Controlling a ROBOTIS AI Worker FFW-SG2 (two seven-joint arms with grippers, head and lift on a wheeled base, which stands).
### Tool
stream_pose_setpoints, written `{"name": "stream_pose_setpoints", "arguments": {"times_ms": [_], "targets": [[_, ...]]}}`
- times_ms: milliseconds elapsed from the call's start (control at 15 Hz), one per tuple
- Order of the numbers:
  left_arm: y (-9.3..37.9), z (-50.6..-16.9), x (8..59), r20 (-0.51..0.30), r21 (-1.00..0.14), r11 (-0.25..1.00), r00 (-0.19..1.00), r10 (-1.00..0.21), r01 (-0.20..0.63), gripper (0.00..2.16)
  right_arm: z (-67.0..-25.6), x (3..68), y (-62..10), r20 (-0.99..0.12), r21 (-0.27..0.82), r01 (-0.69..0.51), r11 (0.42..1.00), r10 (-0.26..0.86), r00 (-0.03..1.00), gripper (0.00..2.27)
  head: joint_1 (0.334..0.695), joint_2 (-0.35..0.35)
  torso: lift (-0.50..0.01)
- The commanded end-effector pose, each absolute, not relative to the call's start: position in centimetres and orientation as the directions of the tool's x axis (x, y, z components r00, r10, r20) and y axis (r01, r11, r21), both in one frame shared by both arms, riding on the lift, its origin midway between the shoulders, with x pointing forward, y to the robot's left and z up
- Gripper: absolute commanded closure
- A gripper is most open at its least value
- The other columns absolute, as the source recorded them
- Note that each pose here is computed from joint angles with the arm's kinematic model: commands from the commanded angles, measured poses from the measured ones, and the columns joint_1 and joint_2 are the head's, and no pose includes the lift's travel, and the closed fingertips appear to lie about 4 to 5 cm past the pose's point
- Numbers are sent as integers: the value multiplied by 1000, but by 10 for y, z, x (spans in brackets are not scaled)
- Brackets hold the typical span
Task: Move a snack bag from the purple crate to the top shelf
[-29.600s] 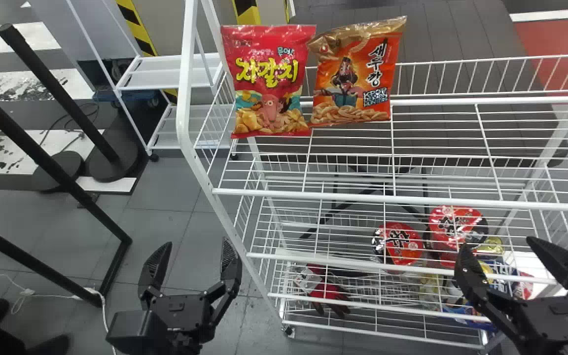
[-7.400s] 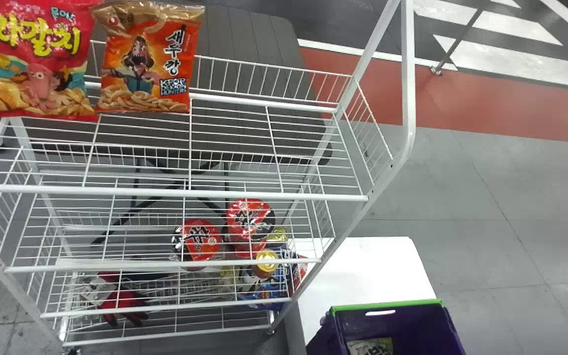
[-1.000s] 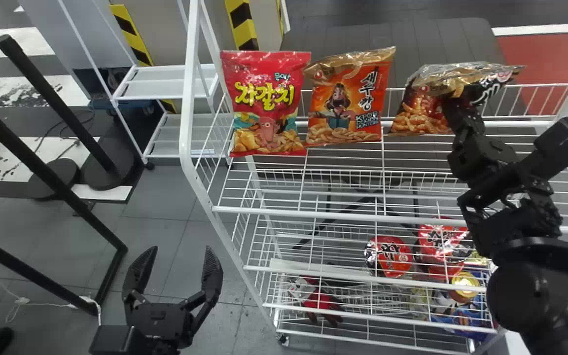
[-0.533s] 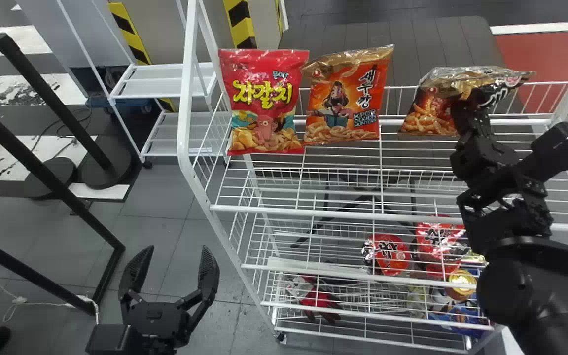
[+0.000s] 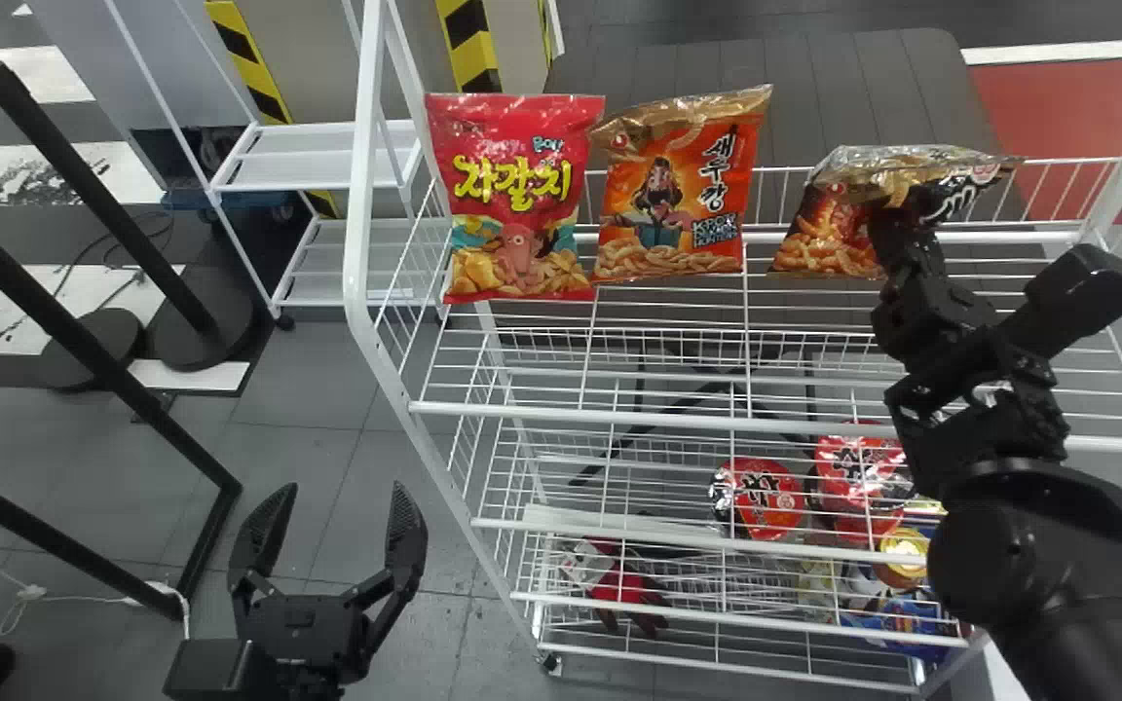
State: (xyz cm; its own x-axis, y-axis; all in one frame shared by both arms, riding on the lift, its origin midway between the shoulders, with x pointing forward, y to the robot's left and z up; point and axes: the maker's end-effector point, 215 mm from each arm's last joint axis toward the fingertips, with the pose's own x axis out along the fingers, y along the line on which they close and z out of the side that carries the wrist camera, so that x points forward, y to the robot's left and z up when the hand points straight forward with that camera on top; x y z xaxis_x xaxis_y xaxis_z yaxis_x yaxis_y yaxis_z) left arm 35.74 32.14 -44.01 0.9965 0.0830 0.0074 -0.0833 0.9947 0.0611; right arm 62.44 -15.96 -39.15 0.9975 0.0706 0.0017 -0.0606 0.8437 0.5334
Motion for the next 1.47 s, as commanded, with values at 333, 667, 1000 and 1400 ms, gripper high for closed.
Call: {"name": "stream_pose_setpoints", "arguments": {"times_ms": [333, 667, 1000, 1400], "targets": [[322, -438, 357, 15, 61, 995, 997, 82, -83, 76, -411, 630, -139, -52, 571, -83, 817, 137, 989, 1902, 695, 196, 1], [322, -436, 356, 26, 59, 995, 996, 83, -84, 76, -416, 634, -137, -63, 569, -85, 818, 146, 987, 1814, 695, 201, 1], [323, -434, 356, 30, 58, 995, 996, 84, -85, 76, -420, 635, -125, -77, 587, -114, 801, 195, 978, 1696, 695, 209, 1], [323, -434, 356, 29, 59, 995, 996, 83, -84, 76, -426, 637, -119, -100, 591, -120, 797, 220, 970, 775, 695, 220, 1]]}}
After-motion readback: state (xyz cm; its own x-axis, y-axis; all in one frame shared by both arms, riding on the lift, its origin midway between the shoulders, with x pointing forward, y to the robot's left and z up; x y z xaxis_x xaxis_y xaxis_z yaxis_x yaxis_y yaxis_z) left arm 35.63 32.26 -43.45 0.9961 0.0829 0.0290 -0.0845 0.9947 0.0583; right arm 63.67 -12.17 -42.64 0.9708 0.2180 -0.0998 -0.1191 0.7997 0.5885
